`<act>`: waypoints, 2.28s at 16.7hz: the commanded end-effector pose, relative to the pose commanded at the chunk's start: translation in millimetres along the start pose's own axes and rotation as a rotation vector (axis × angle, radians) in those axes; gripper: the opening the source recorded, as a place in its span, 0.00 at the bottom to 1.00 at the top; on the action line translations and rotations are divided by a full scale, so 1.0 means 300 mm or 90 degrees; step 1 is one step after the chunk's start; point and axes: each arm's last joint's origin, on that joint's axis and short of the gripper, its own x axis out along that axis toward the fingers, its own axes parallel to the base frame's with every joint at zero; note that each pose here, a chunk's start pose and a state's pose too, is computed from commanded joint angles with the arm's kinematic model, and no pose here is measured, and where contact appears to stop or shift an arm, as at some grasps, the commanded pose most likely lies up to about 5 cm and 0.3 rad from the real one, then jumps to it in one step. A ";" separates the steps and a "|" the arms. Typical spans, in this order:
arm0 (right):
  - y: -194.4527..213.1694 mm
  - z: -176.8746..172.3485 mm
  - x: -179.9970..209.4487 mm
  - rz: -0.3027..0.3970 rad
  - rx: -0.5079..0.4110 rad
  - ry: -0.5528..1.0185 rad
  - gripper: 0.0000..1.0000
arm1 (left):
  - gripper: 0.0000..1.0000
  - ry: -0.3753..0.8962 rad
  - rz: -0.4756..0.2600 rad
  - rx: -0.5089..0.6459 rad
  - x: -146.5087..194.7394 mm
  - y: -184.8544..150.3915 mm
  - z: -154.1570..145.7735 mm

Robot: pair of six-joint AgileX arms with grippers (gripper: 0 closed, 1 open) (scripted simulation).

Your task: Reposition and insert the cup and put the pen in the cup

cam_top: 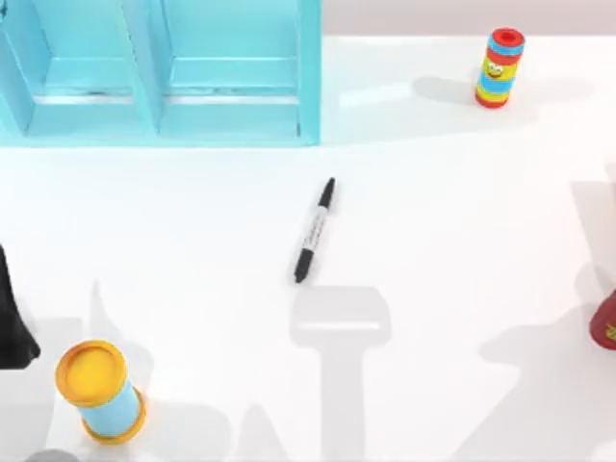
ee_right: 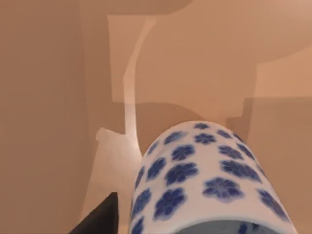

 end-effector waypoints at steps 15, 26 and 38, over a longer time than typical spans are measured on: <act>0.000 0.000 0.000 0.000 0.000 0.000 0.00 | 1.00 0.000 0.000 0.000 0.000 0.000 0.000; 0.139 0.055 -0.146 0.002 0.006 0.003 0.00 | 1.00 0.000 0.000 0.000 0.000 0.000 0.000; 0.502 -0.001 -0.501 0.000 0.001 -0.001 0.00 | 1.00 0.000 0.000 0.000 0.000 0.000 0.000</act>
